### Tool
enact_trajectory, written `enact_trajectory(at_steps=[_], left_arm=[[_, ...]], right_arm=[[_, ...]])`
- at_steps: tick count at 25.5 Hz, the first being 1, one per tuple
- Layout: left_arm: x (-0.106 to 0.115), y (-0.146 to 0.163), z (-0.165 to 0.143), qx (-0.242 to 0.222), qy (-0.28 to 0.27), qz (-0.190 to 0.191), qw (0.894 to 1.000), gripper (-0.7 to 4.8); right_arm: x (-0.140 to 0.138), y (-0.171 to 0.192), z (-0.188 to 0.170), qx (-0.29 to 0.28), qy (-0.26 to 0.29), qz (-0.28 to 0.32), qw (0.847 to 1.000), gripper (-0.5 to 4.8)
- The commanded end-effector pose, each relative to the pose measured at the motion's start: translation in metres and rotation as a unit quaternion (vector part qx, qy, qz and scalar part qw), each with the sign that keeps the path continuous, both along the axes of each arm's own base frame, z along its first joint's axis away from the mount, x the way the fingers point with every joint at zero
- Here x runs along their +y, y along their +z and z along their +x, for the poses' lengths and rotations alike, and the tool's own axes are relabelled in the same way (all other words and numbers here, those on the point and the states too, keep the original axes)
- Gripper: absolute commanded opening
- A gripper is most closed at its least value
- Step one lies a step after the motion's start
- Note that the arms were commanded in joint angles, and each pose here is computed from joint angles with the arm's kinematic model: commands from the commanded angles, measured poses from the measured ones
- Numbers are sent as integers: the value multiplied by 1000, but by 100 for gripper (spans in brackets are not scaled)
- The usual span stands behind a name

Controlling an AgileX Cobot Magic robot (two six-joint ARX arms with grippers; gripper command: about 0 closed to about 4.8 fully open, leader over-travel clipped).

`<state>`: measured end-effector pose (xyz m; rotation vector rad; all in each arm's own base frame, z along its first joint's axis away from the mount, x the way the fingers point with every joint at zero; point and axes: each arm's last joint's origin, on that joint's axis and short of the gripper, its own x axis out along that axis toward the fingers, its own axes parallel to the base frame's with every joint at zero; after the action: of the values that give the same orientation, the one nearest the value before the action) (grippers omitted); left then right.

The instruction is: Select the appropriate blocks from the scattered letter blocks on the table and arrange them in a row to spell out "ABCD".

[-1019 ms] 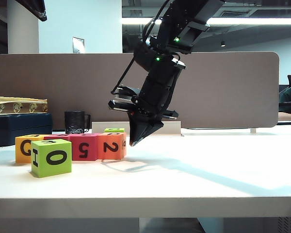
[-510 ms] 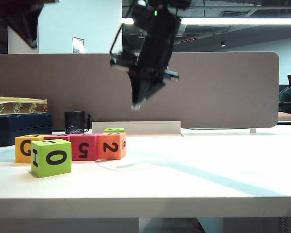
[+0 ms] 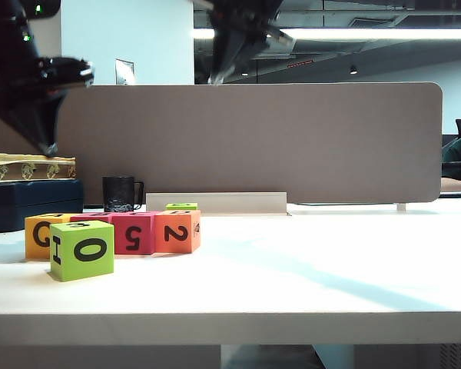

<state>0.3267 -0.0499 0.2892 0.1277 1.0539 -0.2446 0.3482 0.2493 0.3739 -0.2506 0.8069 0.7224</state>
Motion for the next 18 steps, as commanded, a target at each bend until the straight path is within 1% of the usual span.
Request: enact_trajectory(at_steps=[1,3,6,9,11,16,18], left_arm=[[1,-15,-6,20,0,1,1000,-6],[2,-23,-12,35,0,3,999,-6],[3,-30,-20,43,1,4,999,-6],[4,-37,-27,58,3,6,998,-6],[5,-43,-32,77,9,7,997,-6],[5,-49,-35,87,13,8,996,-6],[5,-52,-33,75,12,6,997,-6]], right_arm=[[-3,22,-16,-21,10,14,1000,-2],[0,24,-23,-16,18,11,1000,-2],[3,22,-27,-16,36,-3,999,-2],[3,22,-26,-18,37,-1,999,-1],[4,23,-25,-25,36,4,999,-1],[2,24,-24,-28,33,6,999,-1],[3,24,-24,-31,34,9,999,-1]])
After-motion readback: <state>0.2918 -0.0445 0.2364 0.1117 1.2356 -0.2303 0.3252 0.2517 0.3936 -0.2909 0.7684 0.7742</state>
